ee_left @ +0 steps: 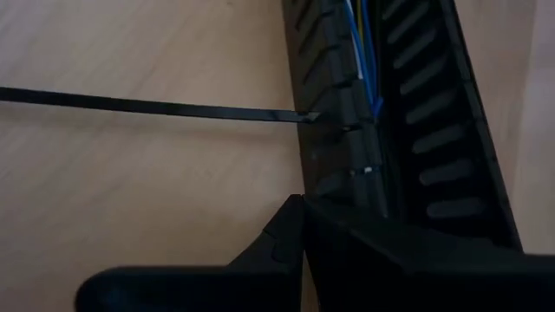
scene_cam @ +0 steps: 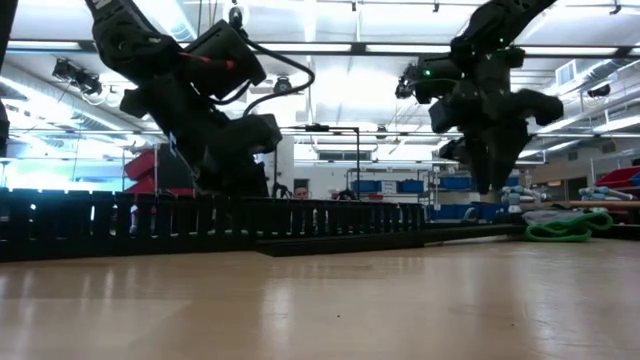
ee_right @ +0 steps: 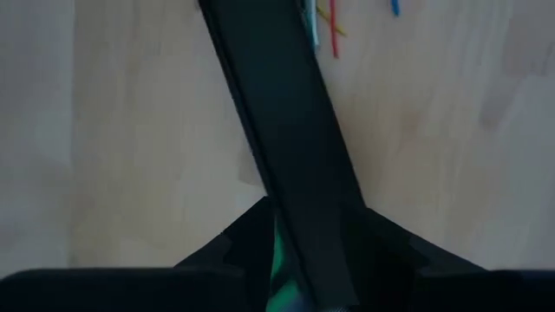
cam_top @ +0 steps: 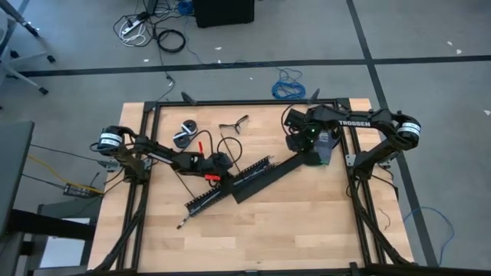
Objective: Ziptie cables
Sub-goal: Insert the black cover of the black cable duct
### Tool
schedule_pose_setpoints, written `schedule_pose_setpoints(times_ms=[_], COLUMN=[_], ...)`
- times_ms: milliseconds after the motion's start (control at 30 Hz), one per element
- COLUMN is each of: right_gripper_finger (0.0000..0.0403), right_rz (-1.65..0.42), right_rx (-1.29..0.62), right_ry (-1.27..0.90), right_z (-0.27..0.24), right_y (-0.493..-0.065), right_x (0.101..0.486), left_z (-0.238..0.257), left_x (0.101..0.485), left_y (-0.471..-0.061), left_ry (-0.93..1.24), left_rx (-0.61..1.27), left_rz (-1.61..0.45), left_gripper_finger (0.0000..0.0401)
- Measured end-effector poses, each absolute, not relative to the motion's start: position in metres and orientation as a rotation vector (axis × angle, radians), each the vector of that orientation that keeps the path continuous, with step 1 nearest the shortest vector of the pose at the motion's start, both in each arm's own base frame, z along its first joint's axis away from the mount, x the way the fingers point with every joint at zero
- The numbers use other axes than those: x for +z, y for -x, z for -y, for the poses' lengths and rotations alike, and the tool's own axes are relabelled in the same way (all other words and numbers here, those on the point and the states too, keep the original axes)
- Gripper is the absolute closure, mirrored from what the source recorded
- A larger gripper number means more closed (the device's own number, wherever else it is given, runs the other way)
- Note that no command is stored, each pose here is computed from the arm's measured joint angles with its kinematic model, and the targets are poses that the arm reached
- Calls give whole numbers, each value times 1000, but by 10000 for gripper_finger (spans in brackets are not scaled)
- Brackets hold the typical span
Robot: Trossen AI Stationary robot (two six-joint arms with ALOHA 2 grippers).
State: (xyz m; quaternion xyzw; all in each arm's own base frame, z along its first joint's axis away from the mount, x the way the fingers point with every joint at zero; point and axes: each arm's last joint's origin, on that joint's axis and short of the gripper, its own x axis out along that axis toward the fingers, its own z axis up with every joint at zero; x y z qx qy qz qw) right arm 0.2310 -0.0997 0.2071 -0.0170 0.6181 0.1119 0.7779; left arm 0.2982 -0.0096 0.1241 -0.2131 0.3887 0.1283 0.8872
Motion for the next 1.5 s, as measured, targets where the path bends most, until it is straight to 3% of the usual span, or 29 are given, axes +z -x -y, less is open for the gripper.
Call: schedule_pose_setpoints(times_ms=[267, 567, 633, 767, 933, 1200, 1500], right_gripper_finger=[278, 284, 304, 385, 401, 389, 301], right_rz=[-1285, -1267, -1253, -1237, -1235, -1257, -1285], right_rx=[265, 343, 329, 293, 290, 295, 316], right_ry=[217, 255, 248, 158, 57, 77, 333], right_z=[102, 95, 93, 87, 82, 81, 79], right_y=[-232, -217, -215, -215, -216, -215, -231], right_x=[186, 150, 144, 139, 138, 139, 158], left_z=[15, 17, 17, 17, 16, 13, 11], left_x=[124, 131, 133, 137, 142, 152, 152], left_y=[-298, -305, -307, -309, -313, -318, -318], left_ry=[432, 516, 553, 610, 677, 690, 715], left_rx=[249, 228, 243, 251, 291, 347, 397], left_rz=[-809, -717, -682, -631, -544, -393, -370], left_gripper_finger=[401, 401, 400, 400, 400, 400, 400])
